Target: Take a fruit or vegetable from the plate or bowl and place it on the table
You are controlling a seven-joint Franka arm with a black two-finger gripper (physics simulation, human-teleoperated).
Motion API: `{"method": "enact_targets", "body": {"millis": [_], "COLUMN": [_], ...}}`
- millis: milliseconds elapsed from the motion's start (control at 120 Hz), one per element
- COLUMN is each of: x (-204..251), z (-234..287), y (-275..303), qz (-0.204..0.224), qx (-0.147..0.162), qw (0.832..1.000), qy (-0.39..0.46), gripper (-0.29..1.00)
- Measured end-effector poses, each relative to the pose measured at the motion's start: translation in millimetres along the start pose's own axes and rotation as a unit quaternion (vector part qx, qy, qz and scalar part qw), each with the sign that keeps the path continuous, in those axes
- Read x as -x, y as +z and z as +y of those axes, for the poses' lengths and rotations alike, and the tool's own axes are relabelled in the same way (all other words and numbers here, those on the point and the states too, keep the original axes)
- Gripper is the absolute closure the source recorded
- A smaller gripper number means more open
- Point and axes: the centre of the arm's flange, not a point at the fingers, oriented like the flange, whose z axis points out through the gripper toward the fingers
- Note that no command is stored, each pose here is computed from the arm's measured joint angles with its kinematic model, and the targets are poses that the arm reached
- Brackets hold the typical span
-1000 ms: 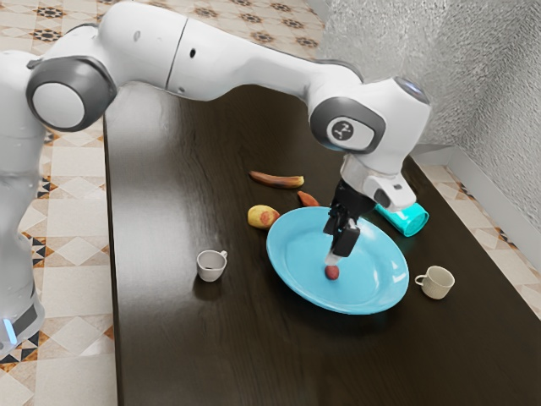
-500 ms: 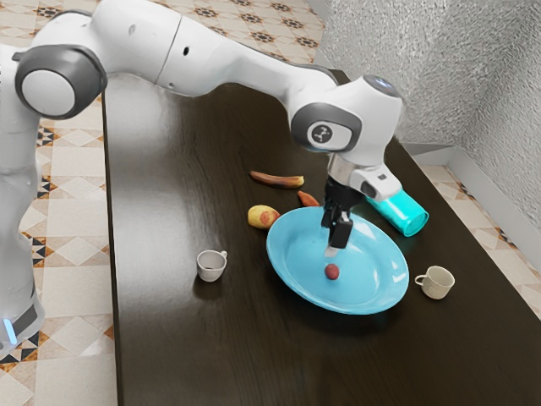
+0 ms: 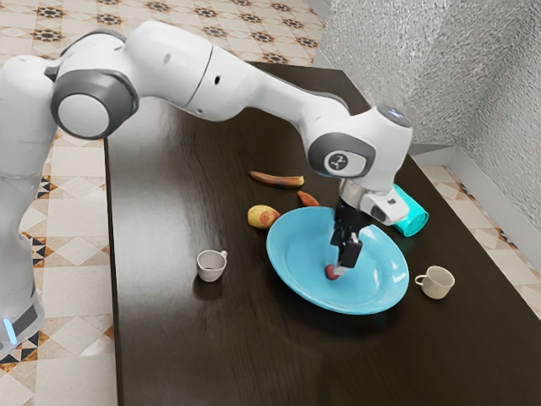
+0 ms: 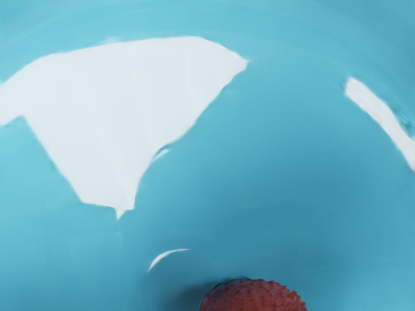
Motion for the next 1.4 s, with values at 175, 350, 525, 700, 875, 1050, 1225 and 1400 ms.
{"method": "enact_targets", "body": {"millis": [175,350,525,700,875,1050,1225,1400], "x": [-3.5,-5.6,-5.0,-4.3,-4.0,-3.9,-4.1,-3.8], "z": [9.3,10.0,11.4,12.0,12.6,12.7,12.1,14.5], "y": [8.9,18.8,23.2,25.1,26.5,27.5,30.4,29.4], "qz": [-0.001,-0.006,-0.010,-0.013,-0.015,-0.017,-0.019,-0.021], "qx": [0.006,0.009,0.016,0.018,0.019,0.019,0.019,0.017], "qw": [1.000,1.000,1.000,1.000,1.000,1.000,0.999,0.999], "qy": [0.011,0.014,0.014,0.015,0.016,0.017,0.016,0.018], "gripper": [0.00,0.00,0.00,0.00,0.09,0.24,0.34,0.34]}}
